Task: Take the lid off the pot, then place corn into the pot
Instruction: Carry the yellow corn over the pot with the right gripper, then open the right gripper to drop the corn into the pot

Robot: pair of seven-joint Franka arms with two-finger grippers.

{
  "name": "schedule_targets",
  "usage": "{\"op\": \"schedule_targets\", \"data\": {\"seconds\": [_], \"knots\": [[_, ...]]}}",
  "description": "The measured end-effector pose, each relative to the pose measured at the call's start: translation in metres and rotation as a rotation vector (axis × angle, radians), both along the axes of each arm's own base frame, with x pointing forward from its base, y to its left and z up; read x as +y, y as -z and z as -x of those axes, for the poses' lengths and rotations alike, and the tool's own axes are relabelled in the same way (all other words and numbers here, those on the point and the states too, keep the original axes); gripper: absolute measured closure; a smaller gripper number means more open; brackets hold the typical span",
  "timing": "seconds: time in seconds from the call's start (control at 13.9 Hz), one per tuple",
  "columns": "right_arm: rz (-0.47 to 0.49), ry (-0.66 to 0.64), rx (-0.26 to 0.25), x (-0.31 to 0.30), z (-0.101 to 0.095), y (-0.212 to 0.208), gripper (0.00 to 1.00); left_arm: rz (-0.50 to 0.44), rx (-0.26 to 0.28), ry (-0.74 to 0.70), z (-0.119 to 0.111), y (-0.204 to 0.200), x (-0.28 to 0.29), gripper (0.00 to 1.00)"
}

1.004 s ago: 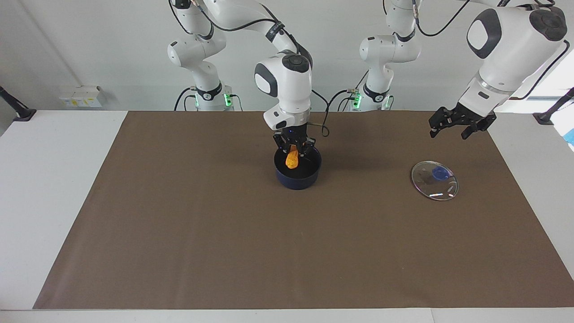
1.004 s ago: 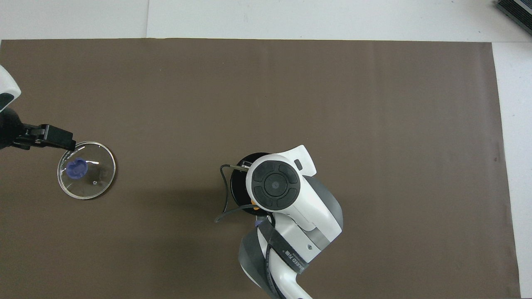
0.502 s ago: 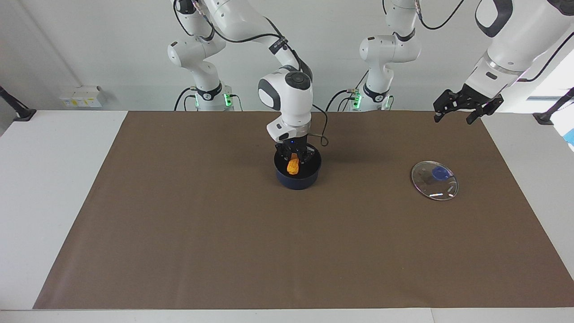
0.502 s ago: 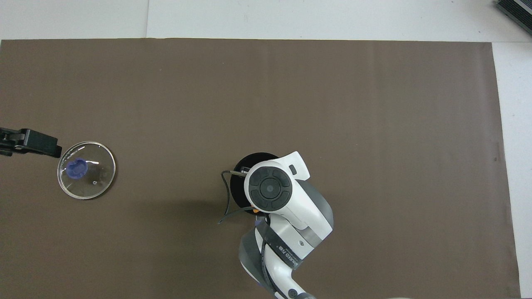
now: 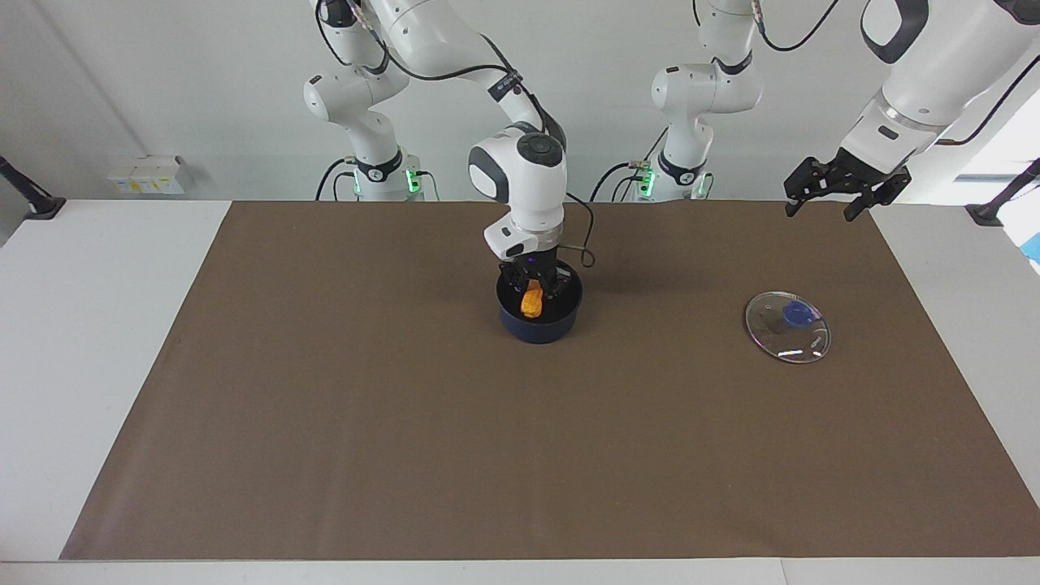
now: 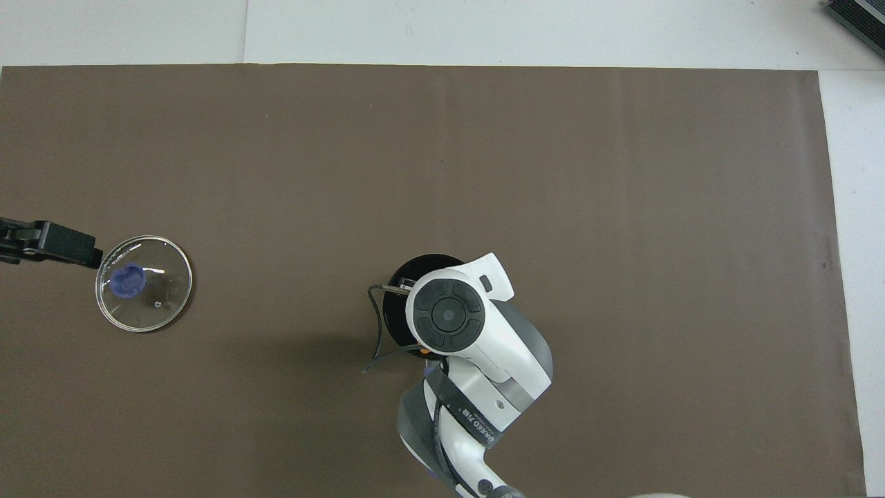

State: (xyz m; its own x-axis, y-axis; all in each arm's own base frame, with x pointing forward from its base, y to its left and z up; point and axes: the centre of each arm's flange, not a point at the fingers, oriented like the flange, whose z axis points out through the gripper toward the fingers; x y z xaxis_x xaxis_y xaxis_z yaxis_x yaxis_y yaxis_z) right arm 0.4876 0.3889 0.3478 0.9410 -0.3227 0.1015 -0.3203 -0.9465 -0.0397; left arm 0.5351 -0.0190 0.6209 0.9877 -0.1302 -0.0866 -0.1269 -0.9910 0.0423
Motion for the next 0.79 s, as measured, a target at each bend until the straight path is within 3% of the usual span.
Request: {"op": "schedule_targets", "data": {"seconds": [0.29,0.5,0.79], "knots": [[-0.012,-0.004,-0.024,0.000,-0.005,-0.007,0.00,0.000,-0.001,0.000,0.000,-0.001,0.000,0.00],[-0.030,-0.044,-0.080,-0.028,-0.026,-0.059,0.00,0.000,-0.001,0.000,0.001,-0.001,0.000,0.00],[0.025,-0.140,-0.060,-0.117,-0.044,-0.147,0.00,0.000,-0.001,0.000,0.001,-0.001,0.000,0.00]]}}
